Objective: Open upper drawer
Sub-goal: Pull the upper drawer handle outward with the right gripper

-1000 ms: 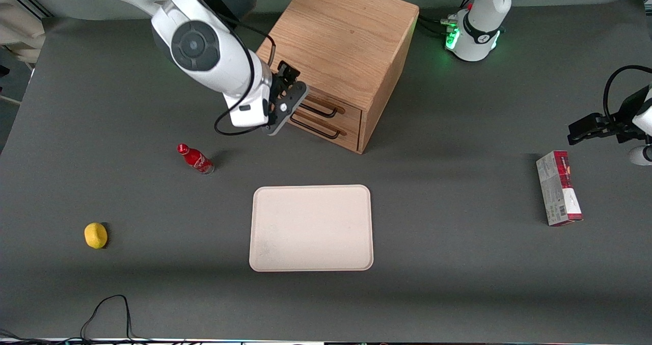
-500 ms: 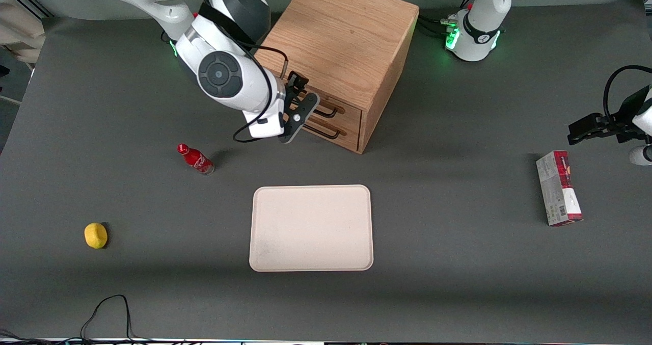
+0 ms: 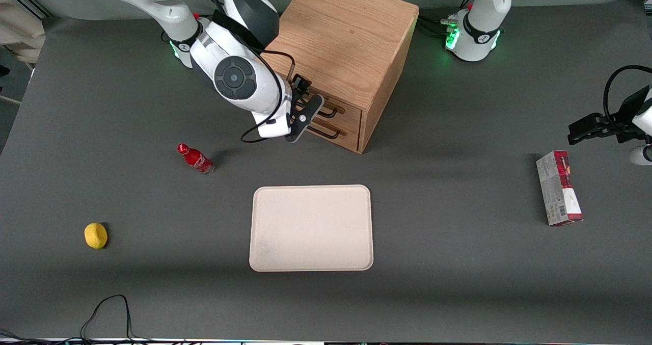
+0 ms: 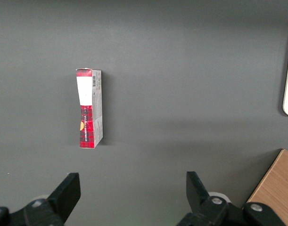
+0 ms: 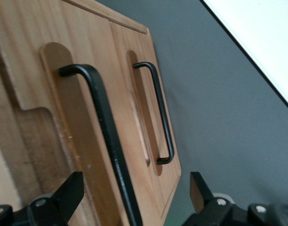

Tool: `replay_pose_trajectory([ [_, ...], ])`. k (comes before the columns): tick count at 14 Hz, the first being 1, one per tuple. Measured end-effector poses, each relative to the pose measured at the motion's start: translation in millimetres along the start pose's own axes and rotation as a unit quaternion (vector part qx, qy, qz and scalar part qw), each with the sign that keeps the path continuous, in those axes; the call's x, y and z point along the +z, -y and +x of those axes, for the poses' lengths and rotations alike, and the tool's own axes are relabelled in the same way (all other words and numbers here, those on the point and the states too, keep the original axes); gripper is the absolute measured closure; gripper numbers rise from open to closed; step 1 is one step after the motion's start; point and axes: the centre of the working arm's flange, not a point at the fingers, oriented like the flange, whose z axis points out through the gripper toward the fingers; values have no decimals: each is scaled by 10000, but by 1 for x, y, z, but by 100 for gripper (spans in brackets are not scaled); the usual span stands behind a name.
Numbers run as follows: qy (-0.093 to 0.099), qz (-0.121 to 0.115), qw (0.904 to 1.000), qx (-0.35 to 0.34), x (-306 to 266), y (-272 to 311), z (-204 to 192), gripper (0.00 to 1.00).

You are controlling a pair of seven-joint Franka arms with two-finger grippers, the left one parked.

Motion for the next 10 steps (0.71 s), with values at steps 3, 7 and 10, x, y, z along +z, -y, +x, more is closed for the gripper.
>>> replay_pose_trajectory([
  [3, -22, -59, 9999, -101, 4, -2, 1, 0],
  [7, -183, -113, 9997, -118, 16, -8, 4, 0],
  [10, -129, -244, 9995, -162, 25, -12, 4, 0],
])
